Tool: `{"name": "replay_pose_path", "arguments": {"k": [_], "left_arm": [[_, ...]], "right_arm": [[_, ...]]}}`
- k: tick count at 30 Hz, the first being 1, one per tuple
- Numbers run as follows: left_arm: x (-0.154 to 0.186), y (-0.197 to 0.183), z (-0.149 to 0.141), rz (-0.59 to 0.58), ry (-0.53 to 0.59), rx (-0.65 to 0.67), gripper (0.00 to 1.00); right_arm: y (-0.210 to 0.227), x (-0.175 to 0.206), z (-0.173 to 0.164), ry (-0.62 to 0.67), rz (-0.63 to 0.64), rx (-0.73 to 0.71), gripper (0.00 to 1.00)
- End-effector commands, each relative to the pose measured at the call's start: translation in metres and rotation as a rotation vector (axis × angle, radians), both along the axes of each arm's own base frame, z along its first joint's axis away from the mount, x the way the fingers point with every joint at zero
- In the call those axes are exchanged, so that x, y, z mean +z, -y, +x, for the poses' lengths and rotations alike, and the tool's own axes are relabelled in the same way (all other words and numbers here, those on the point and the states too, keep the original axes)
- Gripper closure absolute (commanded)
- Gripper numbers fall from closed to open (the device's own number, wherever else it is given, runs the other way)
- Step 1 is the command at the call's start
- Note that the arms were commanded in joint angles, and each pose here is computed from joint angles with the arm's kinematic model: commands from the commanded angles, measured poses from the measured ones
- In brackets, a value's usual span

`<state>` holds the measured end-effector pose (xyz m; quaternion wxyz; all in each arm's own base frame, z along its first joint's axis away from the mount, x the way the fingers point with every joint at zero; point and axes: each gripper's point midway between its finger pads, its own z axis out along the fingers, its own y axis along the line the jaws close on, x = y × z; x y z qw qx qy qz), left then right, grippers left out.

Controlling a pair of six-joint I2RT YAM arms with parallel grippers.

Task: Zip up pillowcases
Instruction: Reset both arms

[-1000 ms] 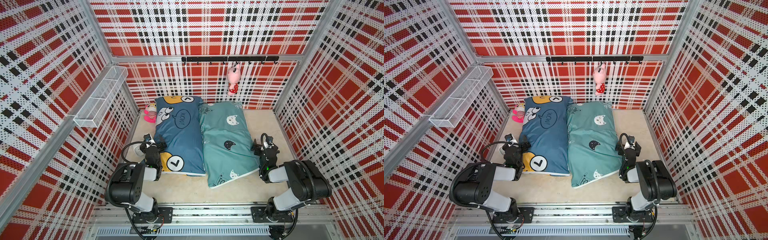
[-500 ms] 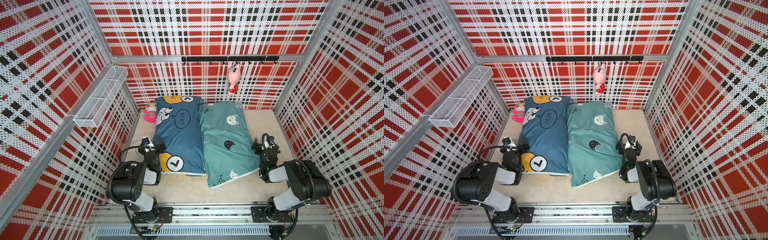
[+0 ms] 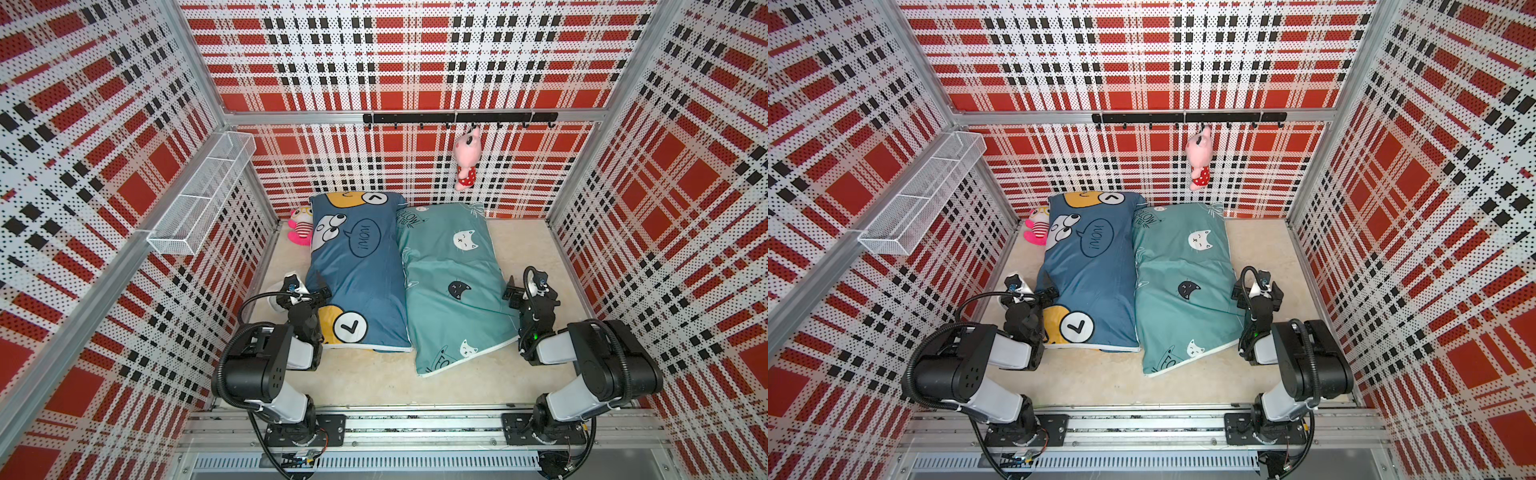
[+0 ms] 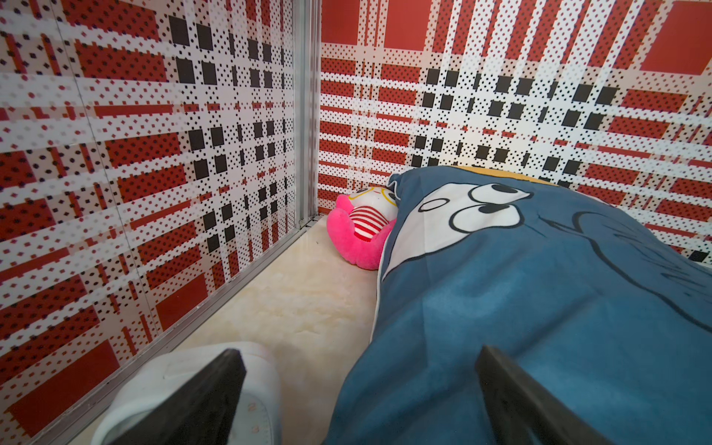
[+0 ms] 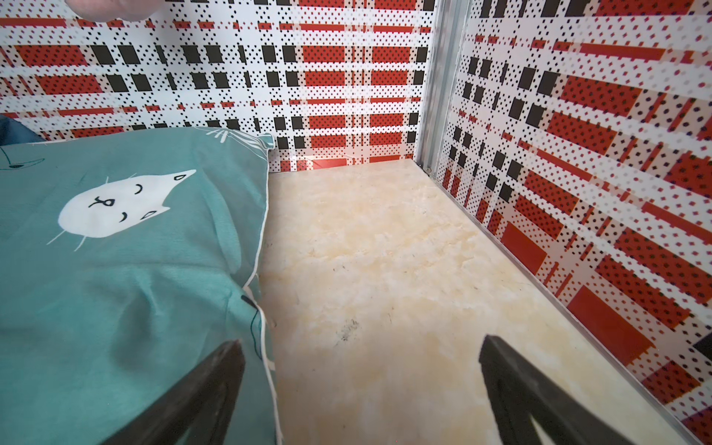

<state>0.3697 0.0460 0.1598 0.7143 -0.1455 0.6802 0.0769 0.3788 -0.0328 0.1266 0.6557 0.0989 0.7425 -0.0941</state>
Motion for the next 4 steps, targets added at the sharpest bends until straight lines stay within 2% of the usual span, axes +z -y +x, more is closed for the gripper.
{"name": "replay_pose_path", "arguments": {"k": [1,4], "left_arm": [[-0.0005,0.0022,-0.0021,0.016,0.003,-0.01,0.02],[-0.0006,0.0024,-0.0024,0.016,0.003,-0.011,0.02]], "right_arm": [[-0.0021,0.0062,0.0042,0.022,-0.008,0.006,0.0],[0.0012,0.0071,0.0,0.033,-0.008,-0.017,0.0]]}}
